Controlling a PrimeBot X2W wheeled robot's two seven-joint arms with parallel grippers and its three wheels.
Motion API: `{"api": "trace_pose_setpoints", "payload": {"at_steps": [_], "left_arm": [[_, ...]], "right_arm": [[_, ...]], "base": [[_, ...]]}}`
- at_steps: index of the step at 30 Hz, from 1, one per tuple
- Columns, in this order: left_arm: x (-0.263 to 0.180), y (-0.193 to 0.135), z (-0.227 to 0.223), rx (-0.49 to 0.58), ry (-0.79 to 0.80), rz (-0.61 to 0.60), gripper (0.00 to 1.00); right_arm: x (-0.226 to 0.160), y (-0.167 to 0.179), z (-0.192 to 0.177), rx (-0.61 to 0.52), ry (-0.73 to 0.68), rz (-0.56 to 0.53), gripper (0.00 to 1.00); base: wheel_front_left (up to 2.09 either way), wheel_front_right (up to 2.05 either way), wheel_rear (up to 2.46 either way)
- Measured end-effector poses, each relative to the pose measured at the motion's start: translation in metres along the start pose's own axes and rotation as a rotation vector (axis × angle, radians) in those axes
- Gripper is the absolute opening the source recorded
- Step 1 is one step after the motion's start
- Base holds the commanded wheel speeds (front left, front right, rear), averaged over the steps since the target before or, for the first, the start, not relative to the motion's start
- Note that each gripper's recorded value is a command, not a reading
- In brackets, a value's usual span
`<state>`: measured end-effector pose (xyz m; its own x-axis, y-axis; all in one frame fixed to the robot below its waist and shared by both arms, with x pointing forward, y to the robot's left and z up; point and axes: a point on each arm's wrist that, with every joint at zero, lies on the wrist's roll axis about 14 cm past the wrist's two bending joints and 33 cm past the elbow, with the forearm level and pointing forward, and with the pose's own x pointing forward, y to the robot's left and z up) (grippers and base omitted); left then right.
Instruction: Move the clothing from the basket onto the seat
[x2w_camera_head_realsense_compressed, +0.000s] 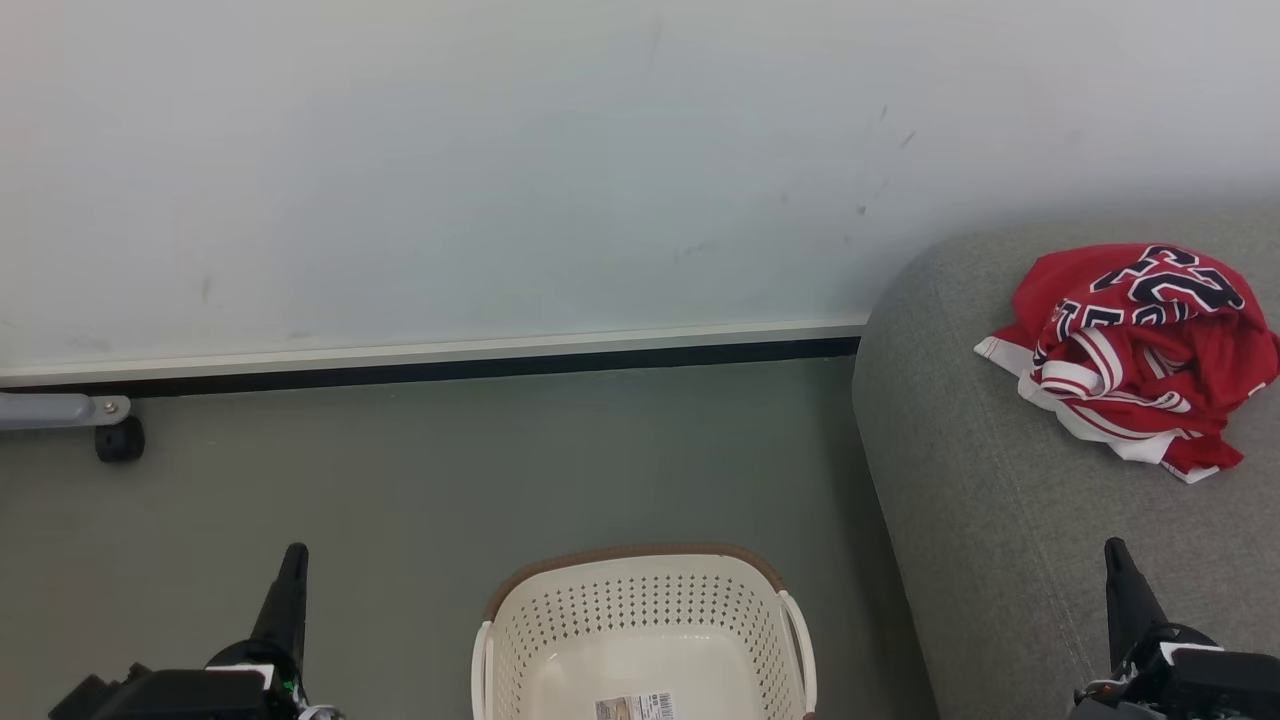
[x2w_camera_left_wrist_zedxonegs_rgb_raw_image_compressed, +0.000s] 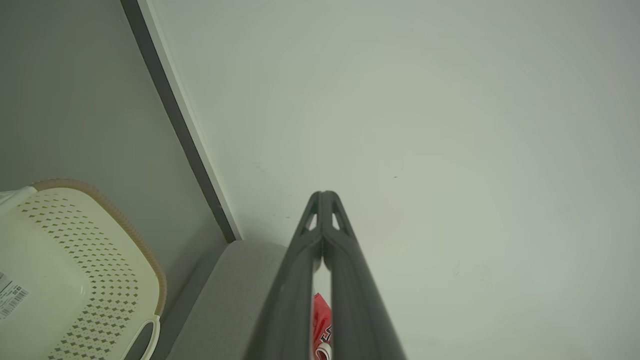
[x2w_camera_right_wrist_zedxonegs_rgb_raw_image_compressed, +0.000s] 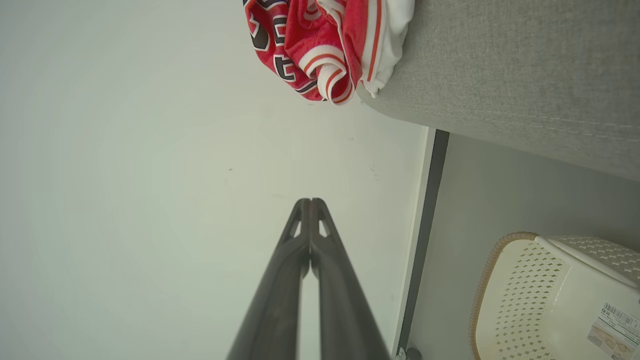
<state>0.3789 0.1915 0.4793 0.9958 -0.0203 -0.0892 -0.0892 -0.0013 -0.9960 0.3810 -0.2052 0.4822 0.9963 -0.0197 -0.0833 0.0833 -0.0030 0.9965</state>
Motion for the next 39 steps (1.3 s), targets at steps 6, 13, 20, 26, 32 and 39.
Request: {"api": "trace_pose_setpoints", "payload": {"at_steps": [6, 13, 20, 26, 32, 39], "left_arm": [[0.0, 0.0001, 0.0, 0.0, 0.0, 0.0, 0.0], [0.0, 0.0001, -0.0001, 0.0, 0.0, 0.0, 0.0], [0.0, 0.0001, -0.0001, 0.0, 0.0, 0.0, 0.0], [0.0, 0.0002, -0.0001, 0.0, 0.0, 0.001, 0.0], [0.0, 0.0002, -0.0001, 0.0, 0.0, 0.001, 0.0], [0.0, 0.0002, -0.0001, 0.0, 0.0, 0.001, 0.0]], "right_arm": [[0.0, 0.0, 0.0, 0.0, 0.0, 0.0, 0.0], [0.0, 0.0001, 0.0, 0.0, 0.0, 0.0, 0.0], [0.0, 0.0001, -0.0001, 0.0, 0.0, 0.0, 0.0], [0.0, 0.0001, -0.0001, 0.0, 0.0, 0.0, 0.0], [0.0, 0.0001, -0.0001, 0.0, 0.0, 0.0, 0.0], [0.0, 0.0001, -0.0001, 0.0, 0.0, 0.0, 0.0]], "base": [[0.0, 0.0, 0.0], [0.0, 0.0, 0.0], [0.0, 0.0, 0.0], [0.0, 0.0, 0.0], [0.0, 0.0, 0.0], [0.0, 0.0, 0.0]]}}
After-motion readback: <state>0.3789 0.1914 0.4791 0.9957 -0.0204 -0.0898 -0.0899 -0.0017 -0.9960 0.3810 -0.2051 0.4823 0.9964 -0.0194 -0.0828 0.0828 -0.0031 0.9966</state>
